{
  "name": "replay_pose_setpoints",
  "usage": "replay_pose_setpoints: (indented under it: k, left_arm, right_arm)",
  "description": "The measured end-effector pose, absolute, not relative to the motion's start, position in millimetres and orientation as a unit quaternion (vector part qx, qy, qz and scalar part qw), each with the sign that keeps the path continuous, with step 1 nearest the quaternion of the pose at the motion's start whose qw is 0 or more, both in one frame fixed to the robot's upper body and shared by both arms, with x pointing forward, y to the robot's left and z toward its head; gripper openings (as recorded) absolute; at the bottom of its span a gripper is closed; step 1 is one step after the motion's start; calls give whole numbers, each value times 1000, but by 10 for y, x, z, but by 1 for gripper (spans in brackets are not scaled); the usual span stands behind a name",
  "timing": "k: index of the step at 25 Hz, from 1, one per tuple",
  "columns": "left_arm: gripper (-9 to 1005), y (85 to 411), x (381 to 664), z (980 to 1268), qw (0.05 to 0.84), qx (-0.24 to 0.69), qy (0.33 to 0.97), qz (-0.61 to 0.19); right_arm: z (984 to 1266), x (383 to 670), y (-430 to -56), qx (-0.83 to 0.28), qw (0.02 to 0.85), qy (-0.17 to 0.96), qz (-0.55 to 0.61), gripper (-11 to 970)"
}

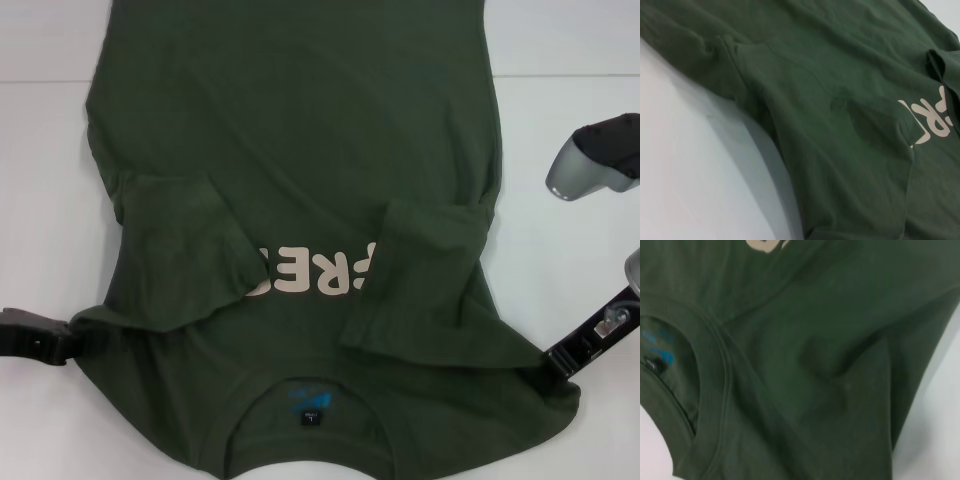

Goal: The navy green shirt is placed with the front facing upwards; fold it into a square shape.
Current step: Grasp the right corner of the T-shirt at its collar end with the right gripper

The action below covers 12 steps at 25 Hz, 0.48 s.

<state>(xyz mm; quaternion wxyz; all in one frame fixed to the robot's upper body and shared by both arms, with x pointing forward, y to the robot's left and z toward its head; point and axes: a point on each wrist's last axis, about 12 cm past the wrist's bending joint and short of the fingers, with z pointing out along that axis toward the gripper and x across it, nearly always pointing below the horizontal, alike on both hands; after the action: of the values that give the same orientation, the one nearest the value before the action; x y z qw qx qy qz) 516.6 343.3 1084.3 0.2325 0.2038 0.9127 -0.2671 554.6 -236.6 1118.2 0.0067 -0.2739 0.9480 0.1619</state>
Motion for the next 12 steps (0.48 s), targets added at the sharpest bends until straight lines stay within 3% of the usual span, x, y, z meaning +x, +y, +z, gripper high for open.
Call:
replay_pose_setpoints:
  k: [7,12]
  left_arm:
    - [38,3421,5182,10848,234,205,912,-267]
    - [38,3406,5190,10830,232,204,912,-270]
  right_arm:
    - [11157,5527,-2344,-281,-11,951,130,10]
    - [11161,5538,-2361,-280,-8,951,127,3]
